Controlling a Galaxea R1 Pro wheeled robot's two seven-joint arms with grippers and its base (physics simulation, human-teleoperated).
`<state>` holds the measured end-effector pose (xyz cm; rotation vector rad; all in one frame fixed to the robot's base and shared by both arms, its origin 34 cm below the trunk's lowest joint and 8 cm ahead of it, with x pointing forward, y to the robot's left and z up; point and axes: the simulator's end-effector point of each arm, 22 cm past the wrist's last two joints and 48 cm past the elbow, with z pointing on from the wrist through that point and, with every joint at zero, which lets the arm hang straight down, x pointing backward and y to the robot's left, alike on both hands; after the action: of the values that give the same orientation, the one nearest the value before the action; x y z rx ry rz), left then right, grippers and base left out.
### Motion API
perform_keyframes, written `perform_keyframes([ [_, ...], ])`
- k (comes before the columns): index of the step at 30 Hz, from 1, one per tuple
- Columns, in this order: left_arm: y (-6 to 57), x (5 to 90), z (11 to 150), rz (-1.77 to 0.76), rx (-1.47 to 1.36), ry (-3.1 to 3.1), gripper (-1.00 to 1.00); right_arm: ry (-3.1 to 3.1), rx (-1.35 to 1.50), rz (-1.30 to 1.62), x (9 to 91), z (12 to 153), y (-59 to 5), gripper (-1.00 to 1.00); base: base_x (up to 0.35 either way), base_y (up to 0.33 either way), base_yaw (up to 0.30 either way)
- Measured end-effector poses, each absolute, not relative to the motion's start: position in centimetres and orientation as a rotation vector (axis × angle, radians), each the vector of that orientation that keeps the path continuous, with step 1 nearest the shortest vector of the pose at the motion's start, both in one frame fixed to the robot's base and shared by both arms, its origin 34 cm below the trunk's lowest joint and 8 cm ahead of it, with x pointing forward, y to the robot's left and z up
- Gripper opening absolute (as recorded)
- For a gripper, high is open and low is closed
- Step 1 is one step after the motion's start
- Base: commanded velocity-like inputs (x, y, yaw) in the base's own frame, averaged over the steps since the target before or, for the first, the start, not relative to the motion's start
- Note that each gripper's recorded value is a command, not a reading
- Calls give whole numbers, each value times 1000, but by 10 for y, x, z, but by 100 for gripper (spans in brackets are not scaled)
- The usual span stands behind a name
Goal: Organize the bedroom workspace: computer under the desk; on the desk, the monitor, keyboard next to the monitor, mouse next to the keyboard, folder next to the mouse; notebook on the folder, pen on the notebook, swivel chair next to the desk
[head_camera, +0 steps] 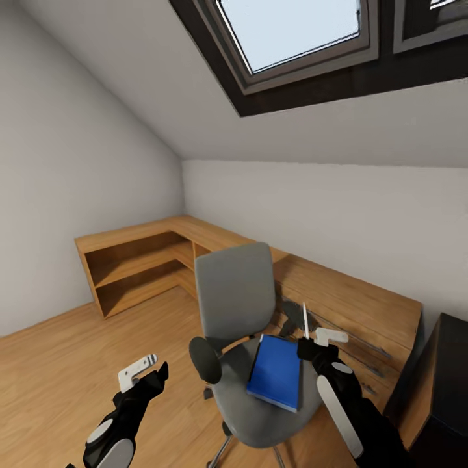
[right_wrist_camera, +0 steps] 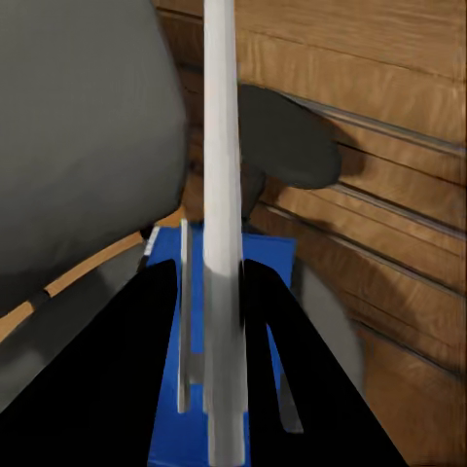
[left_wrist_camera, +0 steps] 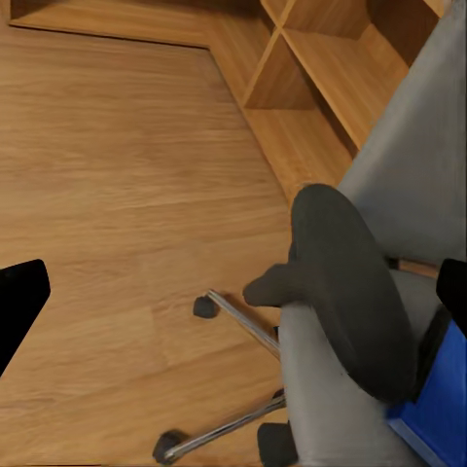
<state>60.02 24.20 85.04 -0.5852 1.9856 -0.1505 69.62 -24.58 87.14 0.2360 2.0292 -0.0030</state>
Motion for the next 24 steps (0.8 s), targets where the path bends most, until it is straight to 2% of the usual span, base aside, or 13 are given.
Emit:
perform_keyframes([
  [24, 225, 580, 851, -88, -552, 2037, 100, 1999, 387, -33, 695, 891, -298, -100, 0, -4, -242],
])
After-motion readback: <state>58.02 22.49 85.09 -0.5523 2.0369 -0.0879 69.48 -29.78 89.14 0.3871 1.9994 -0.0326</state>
